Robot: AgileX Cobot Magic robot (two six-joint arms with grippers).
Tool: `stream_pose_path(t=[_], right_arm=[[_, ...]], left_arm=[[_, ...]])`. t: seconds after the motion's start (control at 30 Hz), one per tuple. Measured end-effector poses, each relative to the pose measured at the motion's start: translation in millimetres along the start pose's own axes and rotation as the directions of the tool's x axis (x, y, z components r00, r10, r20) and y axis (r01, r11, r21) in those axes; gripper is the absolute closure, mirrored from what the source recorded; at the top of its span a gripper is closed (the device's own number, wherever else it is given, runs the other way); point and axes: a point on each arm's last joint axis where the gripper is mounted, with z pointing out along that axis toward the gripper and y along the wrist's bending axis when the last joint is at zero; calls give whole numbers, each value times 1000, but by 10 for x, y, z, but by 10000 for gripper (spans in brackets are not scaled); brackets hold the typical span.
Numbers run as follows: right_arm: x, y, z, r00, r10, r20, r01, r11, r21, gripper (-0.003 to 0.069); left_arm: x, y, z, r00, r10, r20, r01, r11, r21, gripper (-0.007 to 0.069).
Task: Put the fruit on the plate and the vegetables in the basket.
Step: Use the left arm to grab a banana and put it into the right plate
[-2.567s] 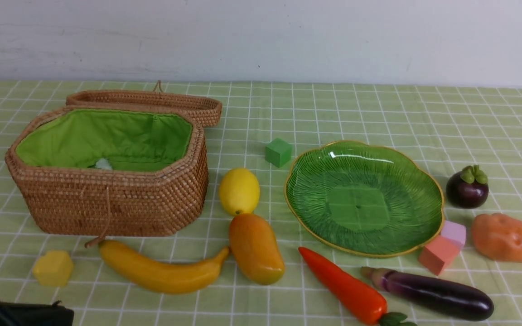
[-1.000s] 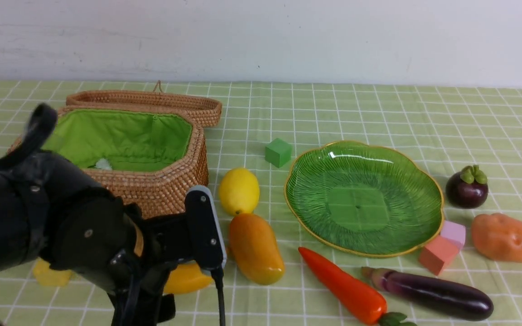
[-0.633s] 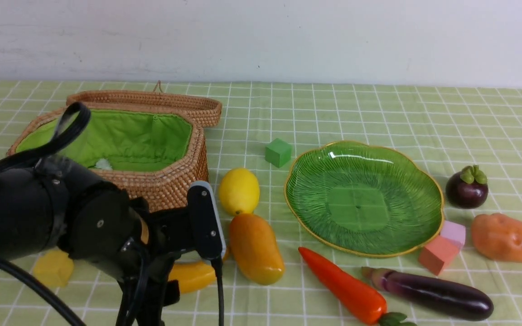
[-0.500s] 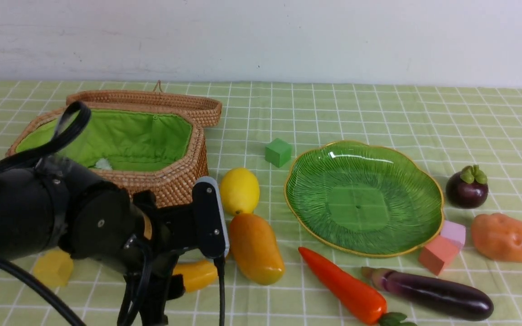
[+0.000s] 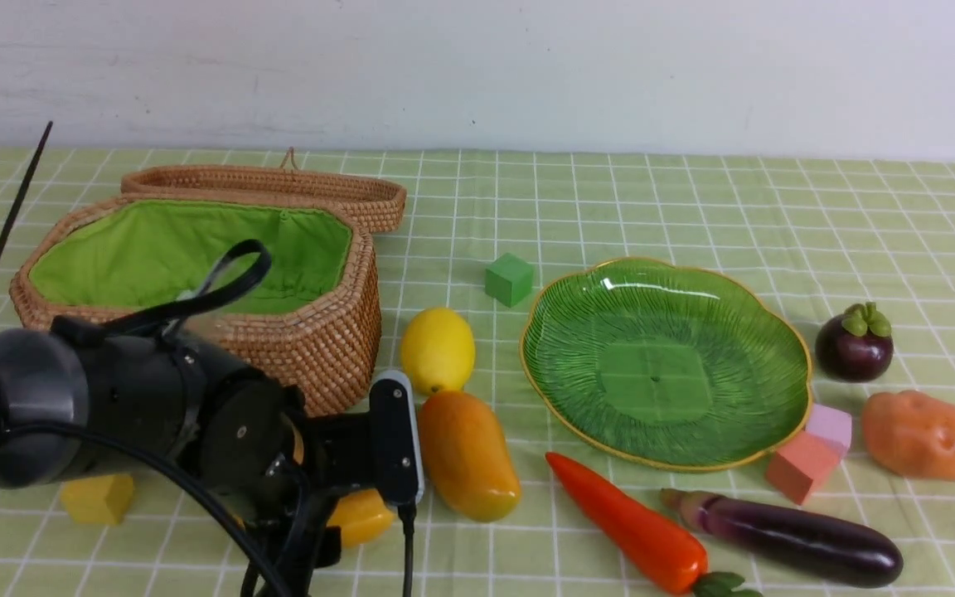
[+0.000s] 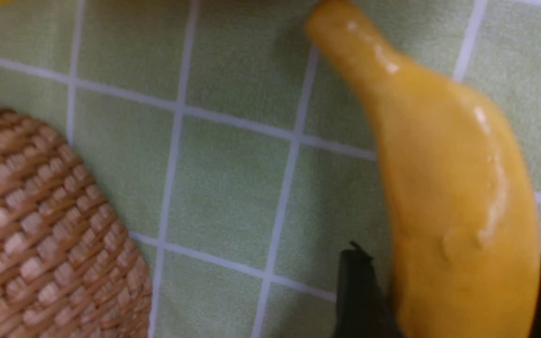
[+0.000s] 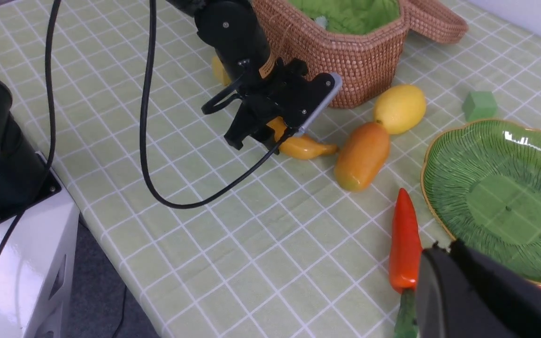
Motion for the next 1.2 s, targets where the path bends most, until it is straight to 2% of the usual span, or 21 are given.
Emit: stream_pose_path(t=[0.1,0.23,0.37,0.47,0.7,0.9,1.0,1.1,1.2], right_arm=[[0,1,0,1000,0,0,0,1000,-1,636],[-2,4,0,1000,1,2,-1,1000,-4,636],[-2,4,0,1000,1,2,-1,1000,-4,636],[-2,4,0,1000,1,2,-1,1000,-4,636],[-2,4,0,1000,1,2,-1,1000,-4,636],[-16,-5,0,1000,9,17,-9,1000,5,636],[-72,-51,-4,996,28,80,-32,998,53,636],[-138,-136,-21,986,51,160,-74,988,139,636],[-163,-206,-39,976,81,202,-123,971,206,636]], left_arm=[[9,-9,6,1000,2,-10,-2,1000,9,300],[32,-29,-17,999,5,-42,-4,999,41,301],[98,-96,-135,994,4,-113,10,993,118,301],[99,-120,-309,994,-31,-108,45,990,136,301],[18,-175,-892,980,-194,51,186,974,131,301],[-19,-215,-1397,928,-303,218,286,952,104,301],[-85,-143,-1589,905,-325,275,314,946,87,301],[-252,21,-1808,860,-350,370,345,935,83,301],[-489,147,-1901,839,-323,439,314,945,94,301]])
